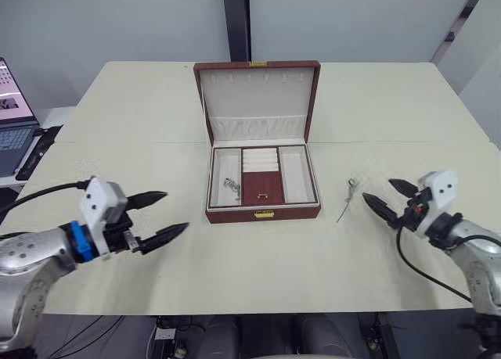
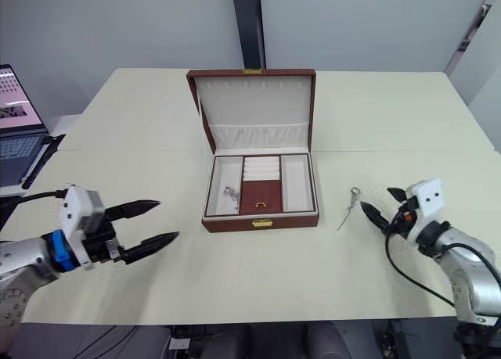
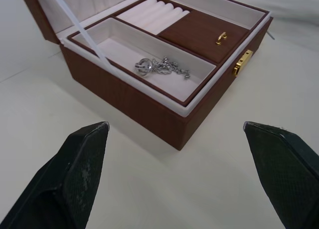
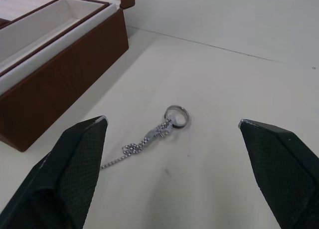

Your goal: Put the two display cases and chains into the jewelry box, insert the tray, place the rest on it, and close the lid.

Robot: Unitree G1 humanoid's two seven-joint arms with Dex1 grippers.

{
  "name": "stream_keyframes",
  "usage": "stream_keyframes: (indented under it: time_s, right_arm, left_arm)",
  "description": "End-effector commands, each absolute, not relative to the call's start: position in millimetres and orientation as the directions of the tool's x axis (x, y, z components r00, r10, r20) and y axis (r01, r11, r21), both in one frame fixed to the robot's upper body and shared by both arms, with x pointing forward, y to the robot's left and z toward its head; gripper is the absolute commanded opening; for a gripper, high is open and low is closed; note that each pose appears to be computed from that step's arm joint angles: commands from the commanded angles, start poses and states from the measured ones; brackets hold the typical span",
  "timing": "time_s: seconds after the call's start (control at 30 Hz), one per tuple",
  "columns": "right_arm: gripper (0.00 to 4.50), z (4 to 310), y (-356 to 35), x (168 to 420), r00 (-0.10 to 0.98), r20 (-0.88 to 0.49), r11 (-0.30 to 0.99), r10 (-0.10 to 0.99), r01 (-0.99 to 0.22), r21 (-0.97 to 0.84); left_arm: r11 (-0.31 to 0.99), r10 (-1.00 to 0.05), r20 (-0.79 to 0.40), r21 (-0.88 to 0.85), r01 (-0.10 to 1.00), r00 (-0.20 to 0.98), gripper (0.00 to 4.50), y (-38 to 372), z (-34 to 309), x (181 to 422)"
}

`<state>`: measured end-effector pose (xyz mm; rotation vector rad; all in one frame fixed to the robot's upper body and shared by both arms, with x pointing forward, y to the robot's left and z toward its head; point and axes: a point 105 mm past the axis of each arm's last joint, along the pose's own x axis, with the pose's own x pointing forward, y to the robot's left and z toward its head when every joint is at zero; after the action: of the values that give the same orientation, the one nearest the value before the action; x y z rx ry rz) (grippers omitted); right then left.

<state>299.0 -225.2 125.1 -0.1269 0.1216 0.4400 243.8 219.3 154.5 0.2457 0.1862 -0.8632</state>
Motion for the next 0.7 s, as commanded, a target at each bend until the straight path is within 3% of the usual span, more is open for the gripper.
stream_keyframes:
  time_s: [0.03, 0.3, 0.7]
  right_arm:
    - [4.49, 132.1, -209.2, 297.7, 0.929, -0.093, 0.922, 0.359, -0.369, -0.122]
    - [4.49, 103.2, -195.6, 306.4, 0.971, -0.139, 0.974, 0.196, -0.21, -0.091]
    - [4.49, 80.4, -183.2, 324.3, 0.978, -0.197, 0.991, 0.063, -0.084, -0.102]
  left_arm:
    - [0.564, -0.775, -0.237, 0.157, 0.811, 0.585, 4.5, 196.8, 159.9, 243.1]
    - [0.378, -0.894, -0.2, 0.144, 0.914, 0.401, 4.5, 140.3, 164.2, 233.4]
    - [0.304, -0.92, -0.212, 0.139, 0.942, 0.329, 4.5, 126.2, 156.9, 225.2]
